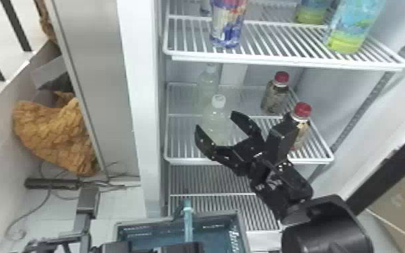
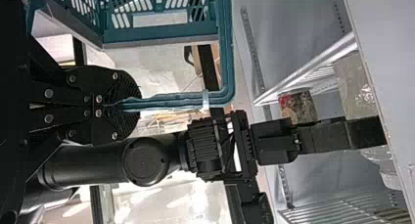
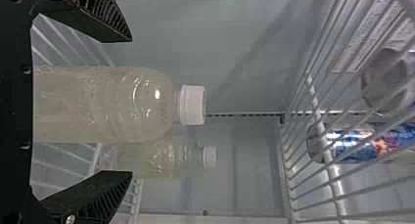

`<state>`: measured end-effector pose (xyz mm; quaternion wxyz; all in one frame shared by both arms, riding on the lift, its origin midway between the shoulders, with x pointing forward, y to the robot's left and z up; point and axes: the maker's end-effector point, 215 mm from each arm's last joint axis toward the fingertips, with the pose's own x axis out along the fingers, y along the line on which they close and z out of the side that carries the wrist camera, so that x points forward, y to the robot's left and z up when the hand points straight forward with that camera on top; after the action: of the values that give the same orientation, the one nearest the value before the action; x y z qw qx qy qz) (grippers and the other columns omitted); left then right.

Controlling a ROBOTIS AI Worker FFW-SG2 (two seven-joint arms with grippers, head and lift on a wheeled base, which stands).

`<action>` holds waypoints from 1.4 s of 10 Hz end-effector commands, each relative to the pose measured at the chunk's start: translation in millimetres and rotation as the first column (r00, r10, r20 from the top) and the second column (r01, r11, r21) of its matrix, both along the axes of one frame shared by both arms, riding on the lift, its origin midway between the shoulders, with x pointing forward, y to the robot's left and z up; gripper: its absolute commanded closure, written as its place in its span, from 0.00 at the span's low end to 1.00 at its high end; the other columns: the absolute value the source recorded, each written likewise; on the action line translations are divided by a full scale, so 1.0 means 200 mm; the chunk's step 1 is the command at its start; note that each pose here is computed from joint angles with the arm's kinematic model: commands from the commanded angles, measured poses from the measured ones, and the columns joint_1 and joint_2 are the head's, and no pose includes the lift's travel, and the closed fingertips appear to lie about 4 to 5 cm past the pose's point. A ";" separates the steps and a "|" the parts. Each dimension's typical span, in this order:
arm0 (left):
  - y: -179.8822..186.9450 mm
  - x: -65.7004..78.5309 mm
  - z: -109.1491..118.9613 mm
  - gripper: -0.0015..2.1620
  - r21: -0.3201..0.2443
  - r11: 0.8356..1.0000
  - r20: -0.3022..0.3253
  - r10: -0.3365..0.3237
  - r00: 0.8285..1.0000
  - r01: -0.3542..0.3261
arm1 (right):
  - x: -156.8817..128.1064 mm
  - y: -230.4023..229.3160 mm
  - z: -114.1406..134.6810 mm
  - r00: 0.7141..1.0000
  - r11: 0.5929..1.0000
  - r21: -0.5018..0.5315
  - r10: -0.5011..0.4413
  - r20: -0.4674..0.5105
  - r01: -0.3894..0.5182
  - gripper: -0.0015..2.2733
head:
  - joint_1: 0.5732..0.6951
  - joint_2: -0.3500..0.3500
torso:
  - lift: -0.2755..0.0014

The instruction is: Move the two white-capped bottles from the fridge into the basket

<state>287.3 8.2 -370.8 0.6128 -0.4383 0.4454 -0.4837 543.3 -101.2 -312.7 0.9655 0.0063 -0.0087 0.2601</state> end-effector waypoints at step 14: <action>-0.01 0.00 0.01 0.54 -0.009 1.000 0.000 -0.002 1.000 0.002 | -0.04 -0.01 0.15 1.000 1.000 -0.018 -0.005 0.028 0.006 0.39 | 1.00 0.33 | 0.06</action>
<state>286.3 6.4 -368.6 0.6101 -0.4405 0.4440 -0.4865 538.7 -100.0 -285.9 0.9654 -0.0076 -0.0223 0.2596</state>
